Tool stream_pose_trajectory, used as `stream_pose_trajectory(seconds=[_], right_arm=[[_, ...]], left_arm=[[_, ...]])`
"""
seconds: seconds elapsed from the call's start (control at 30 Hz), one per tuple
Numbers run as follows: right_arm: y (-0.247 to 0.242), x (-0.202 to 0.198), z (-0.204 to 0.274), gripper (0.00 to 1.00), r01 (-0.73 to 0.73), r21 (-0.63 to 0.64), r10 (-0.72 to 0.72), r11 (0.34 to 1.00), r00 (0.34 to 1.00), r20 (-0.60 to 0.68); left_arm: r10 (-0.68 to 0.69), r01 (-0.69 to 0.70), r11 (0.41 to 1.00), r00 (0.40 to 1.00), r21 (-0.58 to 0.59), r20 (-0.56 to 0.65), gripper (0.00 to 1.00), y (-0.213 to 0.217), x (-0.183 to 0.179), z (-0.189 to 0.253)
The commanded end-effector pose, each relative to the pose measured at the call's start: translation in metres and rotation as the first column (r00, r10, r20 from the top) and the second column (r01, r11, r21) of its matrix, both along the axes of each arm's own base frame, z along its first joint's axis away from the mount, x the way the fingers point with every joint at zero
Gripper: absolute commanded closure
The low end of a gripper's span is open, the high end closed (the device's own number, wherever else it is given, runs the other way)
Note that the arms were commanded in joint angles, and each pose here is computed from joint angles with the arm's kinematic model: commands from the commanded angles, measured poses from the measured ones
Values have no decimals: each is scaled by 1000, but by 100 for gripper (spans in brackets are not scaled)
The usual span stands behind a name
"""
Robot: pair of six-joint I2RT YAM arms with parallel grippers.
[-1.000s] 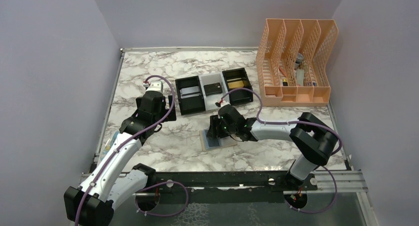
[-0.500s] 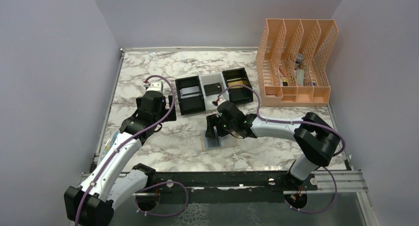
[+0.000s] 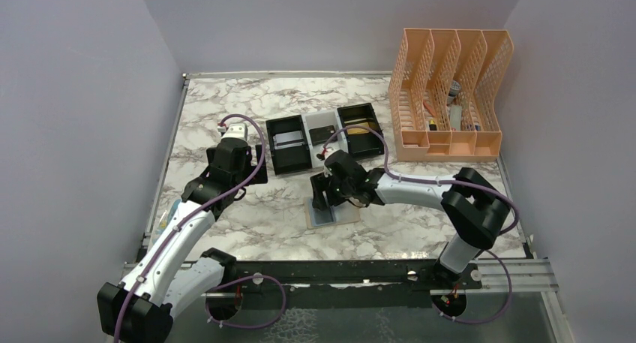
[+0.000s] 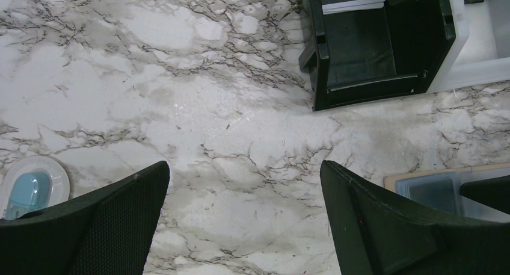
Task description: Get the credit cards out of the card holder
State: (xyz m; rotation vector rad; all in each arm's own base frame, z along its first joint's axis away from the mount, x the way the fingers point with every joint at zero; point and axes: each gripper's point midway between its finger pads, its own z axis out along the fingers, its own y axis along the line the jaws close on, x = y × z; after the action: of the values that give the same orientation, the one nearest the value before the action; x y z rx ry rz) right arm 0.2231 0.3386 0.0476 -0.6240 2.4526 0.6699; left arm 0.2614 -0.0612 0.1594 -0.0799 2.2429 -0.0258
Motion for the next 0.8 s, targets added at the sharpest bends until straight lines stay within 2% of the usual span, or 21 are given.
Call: stream_pose_trajectory(seconds=[0.0,0.27,0.57,0.77], right_arm=[[8,-5,-11,38,-49,-21,49,999,999,-21],[-5,-9,-36,38,-4,-87,-2,996,998,-61],[0,-19,-33,26,2,-26,-5,1000,994,-105],[-15,-8,-40,26,60,-117,-68,991,995,-68]], left_arm=[[18,-18,1000,1000,7,6,1,5,-2,1],[20,-20,1000,1000,7,11,1,5,-2,3],[15,-16,1000,1000,4,12,1,5,-2,3],[11,-12,1000,1000,3,13,1,4,-2,3]])
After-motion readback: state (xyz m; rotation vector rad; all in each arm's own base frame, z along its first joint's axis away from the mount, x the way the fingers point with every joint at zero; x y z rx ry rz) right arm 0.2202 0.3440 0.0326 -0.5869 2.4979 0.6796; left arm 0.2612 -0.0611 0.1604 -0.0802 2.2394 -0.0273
